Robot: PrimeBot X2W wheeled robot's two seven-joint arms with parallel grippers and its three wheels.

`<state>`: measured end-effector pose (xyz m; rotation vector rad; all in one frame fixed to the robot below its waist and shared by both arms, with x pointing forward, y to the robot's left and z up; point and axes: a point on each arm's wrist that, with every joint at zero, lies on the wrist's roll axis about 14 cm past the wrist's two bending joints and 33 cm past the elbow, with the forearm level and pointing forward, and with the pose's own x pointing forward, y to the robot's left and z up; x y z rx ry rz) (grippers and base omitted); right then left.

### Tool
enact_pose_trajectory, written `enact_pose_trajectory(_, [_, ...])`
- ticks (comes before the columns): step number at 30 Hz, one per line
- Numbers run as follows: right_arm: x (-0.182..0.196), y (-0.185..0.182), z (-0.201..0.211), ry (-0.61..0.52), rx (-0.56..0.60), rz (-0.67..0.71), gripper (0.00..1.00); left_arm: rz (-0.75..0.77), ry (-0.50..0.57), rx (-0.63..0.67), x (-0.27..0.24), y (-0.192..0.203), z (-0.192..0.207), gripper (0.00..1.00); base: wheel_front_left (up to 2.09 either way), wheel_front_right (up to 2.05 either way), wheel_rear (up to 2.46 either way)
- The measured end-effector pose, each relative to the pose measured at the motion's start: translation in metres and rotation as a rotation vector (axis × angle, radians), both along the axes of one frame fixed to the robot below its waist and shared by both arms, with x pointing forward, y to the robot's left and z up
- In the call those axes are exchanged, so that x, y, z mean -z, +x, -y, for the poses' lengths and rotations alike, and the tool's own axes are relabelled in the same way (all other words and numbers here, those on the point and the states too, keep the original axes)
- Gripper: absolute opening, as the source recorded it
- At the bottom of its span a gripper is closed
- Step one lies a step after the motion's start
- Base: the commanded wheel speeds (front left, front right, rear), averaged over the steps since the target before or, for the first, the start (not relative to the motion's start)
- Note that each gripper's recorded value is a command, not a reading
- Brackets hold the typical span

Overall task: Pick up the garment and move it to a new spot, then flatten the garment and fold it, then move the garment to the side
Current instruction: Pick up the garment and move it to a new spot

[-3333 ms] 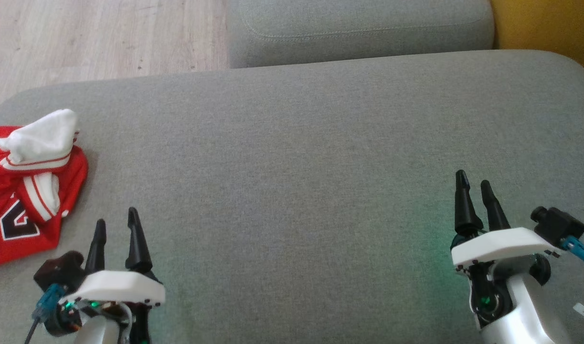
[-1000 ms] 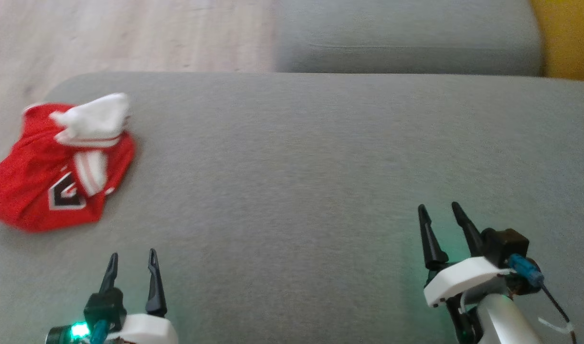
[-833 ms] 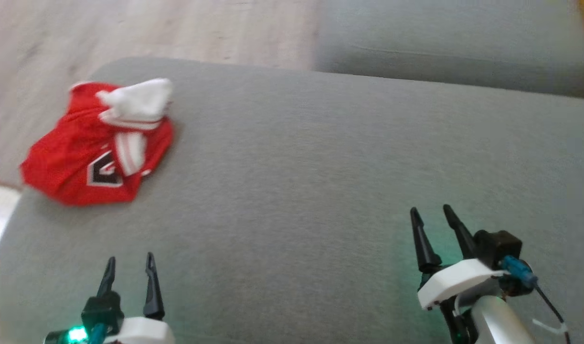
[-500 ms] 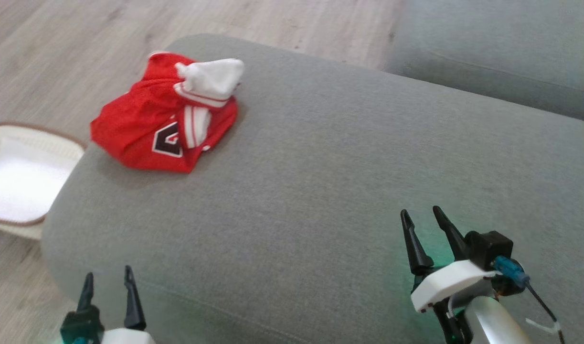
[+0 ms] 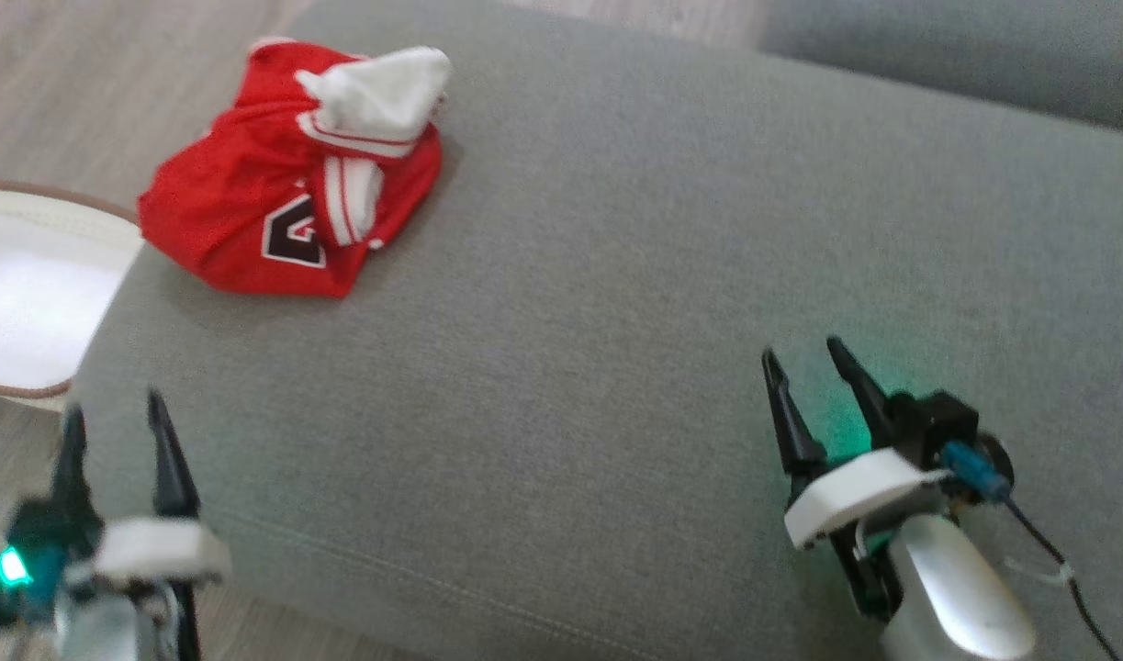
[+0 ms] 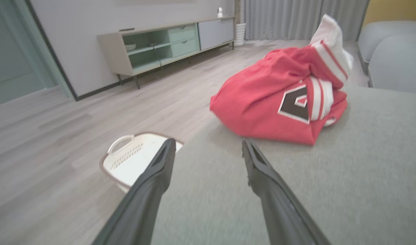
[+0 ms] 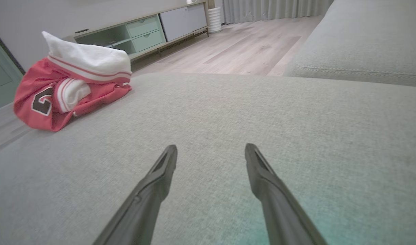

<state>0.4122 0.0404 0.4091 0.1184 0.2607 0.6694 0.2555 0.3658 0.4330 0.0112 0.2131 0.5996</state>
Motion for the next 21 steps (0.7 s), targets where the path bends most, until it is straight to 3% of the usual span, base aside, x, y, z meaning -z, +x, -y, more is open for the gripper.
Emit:
enact_pose_trajectory(7, [0.019,0.028,0.011,-0.018,0.019,0.002,1.0,0.022,0.127,0.191,-0.039,0.101,-0.02,1.0,0.0,0.0,0.0])
enact_pose_trajectory(12, [0.035,0.035,0.018,-0.028,0.023,-0.013,1.0,-0.012,0.171,0.322,-0.042,0.16,-0.009,1.0,0.0,0.0,0.0])
enact_pose_trajectory(21, [0.037,0.053,0.029,-0.003,0.062,0.007,1.0,-0.172,0.233,0.551,-0.012,0.222,0.02,1.0,0.0,0.0,0.0])
